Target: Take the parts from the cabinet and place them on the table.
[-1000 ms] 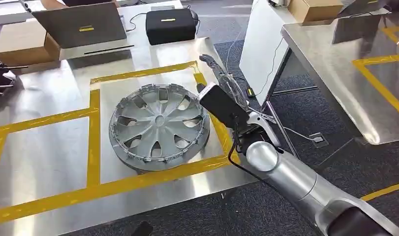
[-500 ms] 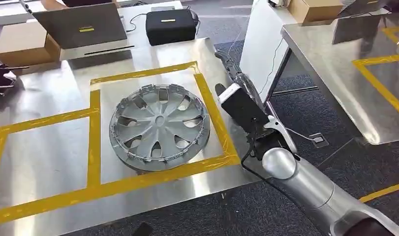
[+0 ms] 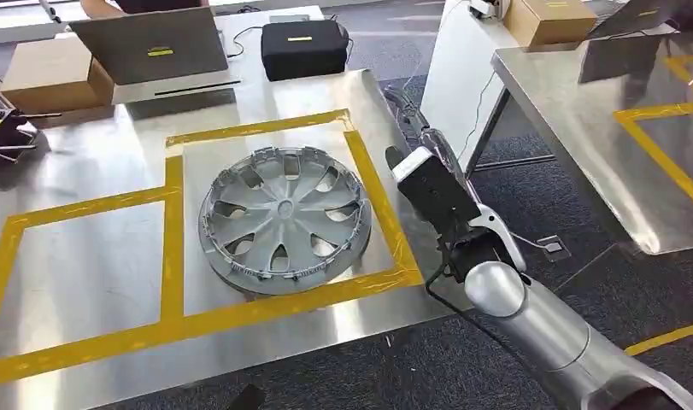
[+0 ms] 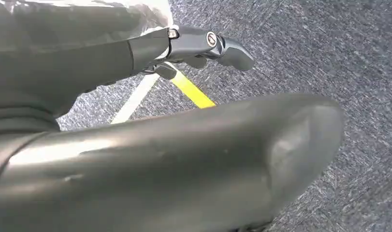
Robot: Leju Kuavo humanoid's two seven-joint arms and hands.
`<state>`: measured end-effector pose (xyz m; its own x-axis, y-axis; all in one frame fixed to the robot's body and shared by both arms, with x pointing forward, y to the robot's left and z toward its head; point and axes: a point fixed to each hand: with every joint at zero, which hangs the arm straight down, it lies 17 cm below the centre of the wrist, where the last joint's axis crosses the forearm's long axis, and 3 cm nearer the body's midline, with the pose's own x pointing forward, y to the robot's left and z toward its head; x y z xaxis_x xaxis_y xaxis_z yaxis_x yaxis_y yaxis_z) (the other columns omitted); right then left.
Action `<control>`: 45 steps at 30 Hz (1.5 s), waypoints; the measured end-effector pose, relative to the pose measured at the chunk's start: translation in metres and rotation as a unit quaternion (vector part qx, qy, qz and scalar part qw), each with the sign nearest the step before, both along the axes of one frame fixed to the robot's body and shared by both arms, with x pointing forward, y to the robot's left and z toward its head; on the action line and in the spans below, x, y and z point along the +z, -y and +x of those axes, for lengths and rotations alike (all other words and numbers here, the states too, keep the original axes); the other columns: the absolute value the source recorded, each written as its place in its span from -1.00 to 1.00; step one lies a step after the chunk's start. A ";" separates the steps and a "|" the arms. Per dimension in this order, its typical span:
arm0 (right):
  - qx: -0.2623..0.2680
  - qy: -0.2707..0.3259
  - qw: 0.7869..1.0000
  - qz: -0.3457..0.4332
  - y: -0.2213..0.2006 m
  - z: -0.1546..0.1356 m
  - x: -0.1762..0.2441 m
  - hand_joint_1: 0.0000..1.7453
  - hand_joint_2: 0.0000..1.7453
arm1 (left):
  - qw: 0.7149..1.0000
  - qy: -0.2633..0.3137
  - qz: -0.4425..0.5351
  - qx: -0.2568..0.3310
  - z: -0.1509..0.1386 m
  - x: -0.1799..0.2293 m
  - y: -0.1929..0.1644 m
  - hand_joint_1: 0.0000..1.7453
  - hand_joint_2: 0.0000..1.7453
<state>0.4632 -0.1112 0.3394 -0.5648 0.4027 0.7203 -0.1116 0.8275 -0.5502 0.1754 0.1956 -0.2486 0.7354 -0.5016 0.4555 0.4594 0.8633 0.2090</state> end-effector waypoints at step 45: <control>0.009 -0.003 1.000 -0.006 -0.002 -0.005 -0.003 -1.00 -1.00 | 1.000 0.004 0.000 0.006 0.006 0.002 -0.001 -1.00 -1.00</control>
<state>0.4587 -0.1090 0.3365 -0.5679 0.4013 0.7186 -0.1293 0.8187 -0.5594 0.1814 0.1966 -0.2470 0.7373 -0.4933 0.4616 0.4477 0.8684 0.2131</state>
